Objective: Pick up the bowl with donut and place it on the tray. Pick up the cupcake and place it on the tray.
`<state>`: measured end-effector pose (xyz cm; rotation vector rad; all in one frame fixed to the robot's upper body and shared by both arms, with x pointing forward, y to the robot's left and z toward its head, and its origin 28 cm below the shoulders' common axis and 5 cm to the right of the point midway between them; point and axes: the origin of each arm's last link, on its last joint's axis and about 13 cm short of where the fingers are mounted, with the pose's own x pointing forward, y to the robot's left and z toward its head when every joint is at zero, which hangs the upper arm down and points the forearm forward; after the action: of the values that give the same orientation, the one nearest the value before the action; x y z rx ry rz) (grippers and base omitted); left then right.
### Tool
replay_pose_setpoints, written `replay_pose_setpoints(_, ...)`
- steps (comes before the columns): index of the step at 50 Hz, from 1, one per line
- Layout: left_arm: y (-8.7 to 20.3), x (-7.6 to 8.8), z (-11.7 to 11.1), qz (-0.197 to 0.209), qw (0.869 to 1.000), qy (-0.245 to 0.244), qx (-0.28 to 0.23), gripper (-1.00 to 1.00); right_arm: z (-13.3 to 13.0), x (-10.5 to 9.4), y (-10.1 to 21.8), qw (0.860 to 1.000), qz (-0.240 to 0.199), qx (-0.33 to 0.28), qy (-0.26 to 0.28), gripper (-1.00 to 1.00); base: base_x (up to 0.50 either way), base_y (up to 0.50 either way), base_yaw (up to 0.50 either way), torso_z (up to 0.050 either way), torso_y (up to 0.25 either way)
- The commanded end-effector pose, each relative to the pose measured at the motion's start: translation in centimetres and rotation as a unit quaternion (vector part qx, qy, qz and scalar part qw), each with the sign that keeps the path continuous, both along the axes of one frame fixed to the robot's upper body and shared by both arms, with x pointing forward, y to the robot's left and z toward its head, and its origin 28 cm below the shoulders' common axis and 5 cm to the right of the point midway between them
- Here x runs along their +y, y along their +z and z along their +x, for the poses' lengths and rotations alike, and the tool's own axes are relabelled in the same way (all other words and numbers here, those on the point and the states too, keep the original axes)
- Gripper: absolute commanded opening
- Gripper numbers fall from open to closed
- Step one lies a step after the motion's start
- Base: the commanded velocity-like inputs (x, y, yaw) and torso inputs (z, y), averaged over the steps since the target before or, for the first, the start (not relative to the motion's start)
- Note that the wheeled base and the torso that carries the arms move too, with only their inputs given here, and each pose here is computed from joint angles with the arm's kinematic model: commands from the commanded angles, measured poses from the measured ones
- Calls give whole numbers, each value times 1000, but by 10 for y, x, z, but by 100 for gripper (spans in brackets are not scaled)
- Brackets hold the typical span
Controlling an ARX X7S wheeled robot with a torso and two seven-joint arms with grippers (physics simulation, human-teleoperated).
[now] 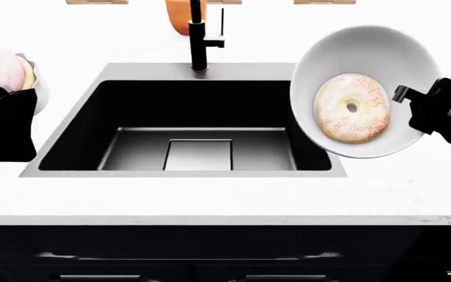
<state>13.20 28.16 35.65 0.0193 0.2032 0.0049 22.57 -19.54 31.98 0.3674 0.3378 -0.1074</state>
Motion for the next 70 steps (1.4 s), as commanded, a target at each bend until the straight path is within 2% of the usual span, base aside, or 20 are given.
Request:
replay_pose_setpoints(1, 5, 1, -3, -8, 1000, 6, -20, -100, 1, -2, 4, 1000, 0, -17, -1, -100, 0, 500, 0, 0, 0)
replay_pose_setpoints(70, 1, 3, -5, -10, 1000, 8, -20, -100, 3, 4, 0, 1000, -15, -15, 11, -100, 0, 500, 0, 0, 1)
